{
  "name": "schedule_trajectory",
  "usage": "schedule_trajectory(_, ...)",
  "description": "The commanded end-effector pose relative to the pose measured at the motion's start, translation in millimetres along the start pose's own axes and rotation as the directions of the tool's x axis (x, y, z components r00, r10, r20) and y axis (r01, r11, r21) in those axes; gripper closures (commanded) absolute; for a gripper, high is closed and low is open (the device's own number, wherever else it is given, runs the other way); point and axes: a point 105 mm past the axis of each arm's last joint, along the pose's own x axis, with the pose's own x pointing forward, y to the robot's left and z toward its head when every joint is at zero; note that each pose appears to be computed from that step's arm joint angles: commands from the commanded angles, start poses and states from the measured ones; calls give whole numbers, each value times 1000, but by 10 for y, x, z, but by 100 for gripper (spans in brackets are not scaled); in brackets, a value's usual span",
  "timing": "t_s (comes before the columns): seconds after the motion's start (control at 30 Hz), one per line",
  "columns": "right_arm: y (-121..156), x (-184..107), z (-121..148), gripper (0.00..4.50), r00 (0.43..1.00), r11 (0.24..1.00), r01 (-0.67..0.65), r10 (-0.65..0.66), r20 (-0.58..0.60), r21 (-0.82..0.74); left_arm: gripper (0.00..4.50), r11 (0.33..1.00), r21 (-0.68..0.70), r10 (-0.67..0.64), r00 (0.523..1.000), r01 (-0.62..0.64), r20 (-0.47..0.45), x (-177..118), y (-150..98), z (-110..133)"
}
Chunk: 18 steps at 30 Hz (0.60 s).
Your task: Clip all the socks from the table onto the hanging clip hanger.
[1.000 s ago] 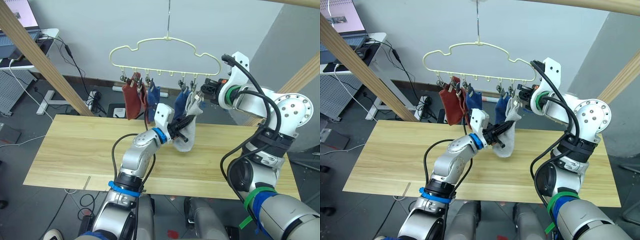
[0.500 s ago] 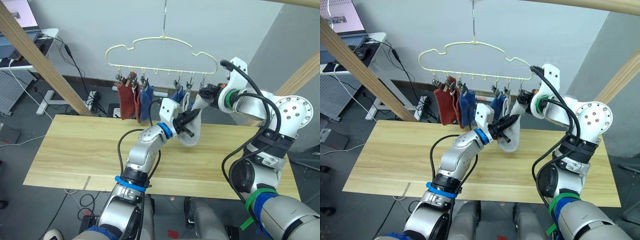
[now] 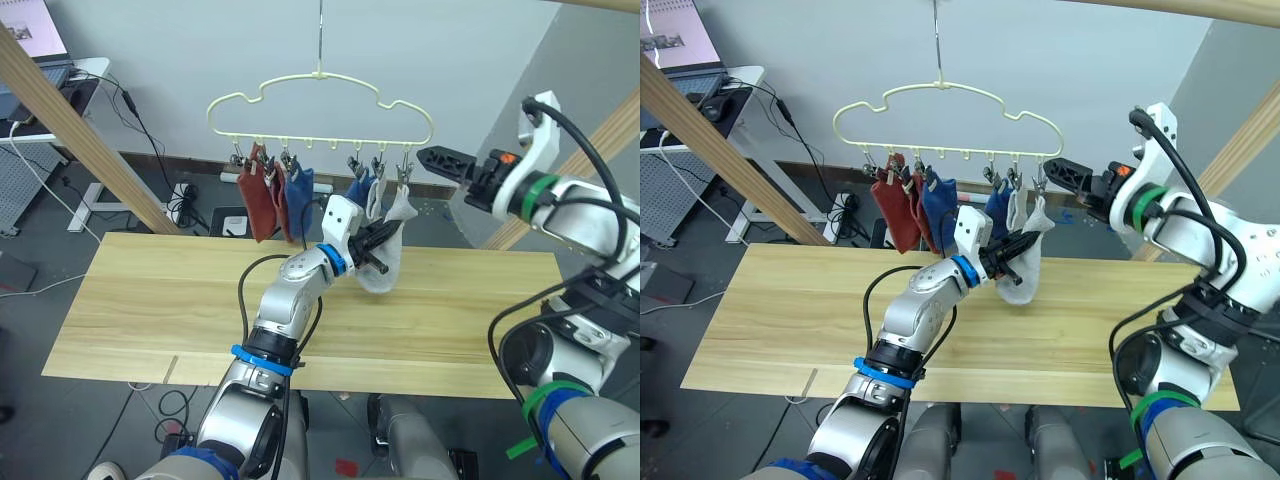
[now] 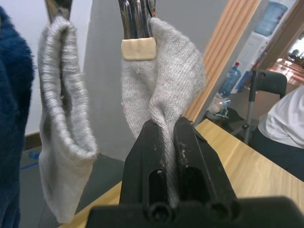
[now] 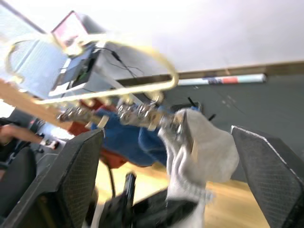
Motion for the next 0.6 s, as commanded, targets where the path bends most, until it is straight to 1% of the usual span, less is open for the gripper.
schedule_trajectory(0.03, -101, -189, -72, 0, 990, 971, 137, -126, 66, -198, 368, 999, -16, -35, 999, 35, 17, 9, -25, 59)
schedule_trajectory(0.07, -161, -223, -115, 0, 981, 951, 188, -170, 90, -247, 337, 999, -25, -31, 999, 32, 12, -6, -10, 45)
schedule_trajectory(0.13, -283, -273, -324, 0, 966, 904, 258, -231, 119, -340, 277, 999, -44, -18, 1000, 17, -22, -93, 42, -69)
schedule_trajectory(0.27, -357, -292, -614, 0, 966, 842, 260, -223, 133, -472, 151, 998, -63, 23, 997, -28, -76, -279, 130, -237)
schedule_trajectory(0.3, -379, -297, -685, 0, 965, 832, 263, -224, 138, -488, 119, 997, -65, 39, 995, -45, -90, -363, 155, -282)
schedule_trajectory(0.33, -410, -302, -798, 0, 964, 808, 267, -233, 131, -525, 88, 995, -53, 80, 990, -86, -114, -531, 208, -351)
schedule_trajectory(0.4, -512, -329, -1008, 0, 953, 801, 301, -274, 129, -518, 23, 981, -56, 176, 972, -186, -158, -913, 307, -458)
schedule_trajectory(0.43, -539, -342, -1089, 0, 952, 797, 303, -280, 125, -522, 4, 970, -37, 232, 958, -241, -169, -1069, 360, -470)
schedule_trajectory(0.47, -555, -354, -1152, 0, 953, 771, 297, -277, 123, -564, 4, 951, -8, 303, 934, -310, -190, -1224, 440, -483)
schedule_trajectory(0.53, -569, -372, -1268, 0, 961, 718, 261, -256, 104, -646, 4, 914, 48, 402, 886, -403, -232, -1465, 559, -509)
schedule_trajectory(0.6, -709, -437, -1397, 0, 950, 702, 287, -297, 98, -652, 4, 884, 119, 466, 844, -451, -265, -1761, 640, -523)
